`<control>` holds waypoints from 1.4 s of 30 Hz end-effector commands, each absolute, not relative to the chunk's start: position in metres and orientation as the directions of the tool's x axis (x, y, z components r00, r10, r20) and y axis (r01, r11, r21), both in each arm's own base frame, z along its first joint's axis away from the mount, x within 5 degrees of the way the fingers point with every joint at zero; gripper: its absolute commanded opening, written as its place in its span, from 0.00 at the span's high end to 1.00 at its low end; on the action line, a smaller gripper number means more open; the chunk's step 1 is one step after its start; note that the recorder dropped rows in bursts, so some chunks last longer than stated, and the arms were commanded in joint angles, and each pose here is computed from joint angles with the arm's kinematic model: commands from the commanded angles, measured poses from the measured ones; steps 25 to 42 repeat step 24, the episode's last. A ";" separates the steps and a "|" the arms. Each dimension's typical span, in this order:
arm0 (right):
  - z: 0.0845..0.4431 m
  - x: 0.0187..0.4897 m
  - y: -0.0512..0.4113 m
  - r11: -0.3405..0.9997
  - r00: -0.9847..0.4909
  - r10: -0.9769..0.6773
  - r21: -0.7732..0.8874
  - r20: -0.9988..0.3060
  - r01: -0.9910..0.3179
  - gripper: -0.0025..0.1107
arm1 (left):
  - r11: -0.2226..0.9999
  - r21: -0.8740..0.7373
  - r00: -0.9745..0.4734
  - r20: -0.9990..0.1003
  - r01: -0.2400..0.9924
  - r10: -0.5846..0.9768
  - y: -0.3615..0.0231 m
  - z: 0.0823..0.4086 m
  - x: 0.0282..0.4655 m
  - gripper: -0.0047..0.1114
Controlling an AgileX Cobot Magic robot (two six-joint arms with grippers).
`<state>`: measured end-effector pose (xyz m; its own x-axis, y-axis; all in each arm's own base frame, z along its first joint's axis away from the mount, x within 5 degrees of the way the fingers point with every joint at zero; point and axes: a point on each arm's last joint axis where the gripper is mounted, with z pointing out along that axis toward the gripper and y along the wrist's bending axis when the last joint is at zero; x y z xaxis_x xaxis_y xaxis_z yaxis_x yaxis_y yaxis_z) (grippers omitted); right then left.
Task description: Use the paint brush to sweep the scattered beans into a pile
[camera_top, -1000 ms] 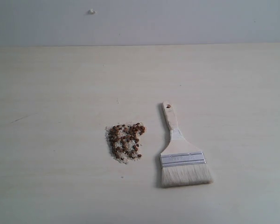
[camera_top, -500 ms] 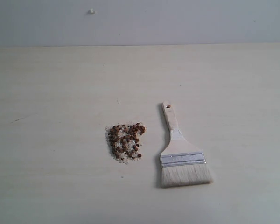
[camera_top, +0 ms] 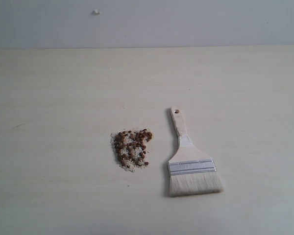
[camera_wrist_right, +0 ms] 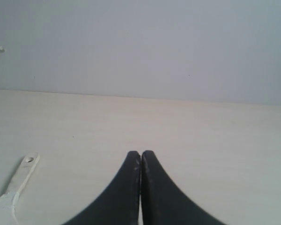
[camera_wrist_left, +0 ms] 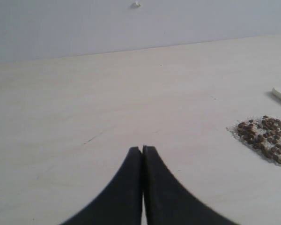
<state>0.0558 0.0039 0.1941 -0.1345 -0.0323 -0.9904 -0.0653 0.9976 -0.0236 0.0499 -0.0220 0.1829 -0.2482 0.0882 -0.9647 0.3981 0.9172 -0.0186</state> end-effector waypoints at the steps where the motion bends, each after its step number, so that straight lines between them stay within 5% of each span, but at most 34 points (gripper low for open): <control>1: 0.194 0.056 0.004 0.998 -0.124 -0.034 -0.026 -0.992 -0.061 0.98 | 0.917 -0.024 -0.245 -0.966 0.398 0.082 -0.022 0.182 0.050 0.96; 42: 0.196 0.056 0.003 0.998 -0.101 -0.032 -0.026 -0.994 -0.059 0.98 | 0.917 -0.024 -0.245 -0.966 0.398 0.082 -0.022 0.182 0.050 0.96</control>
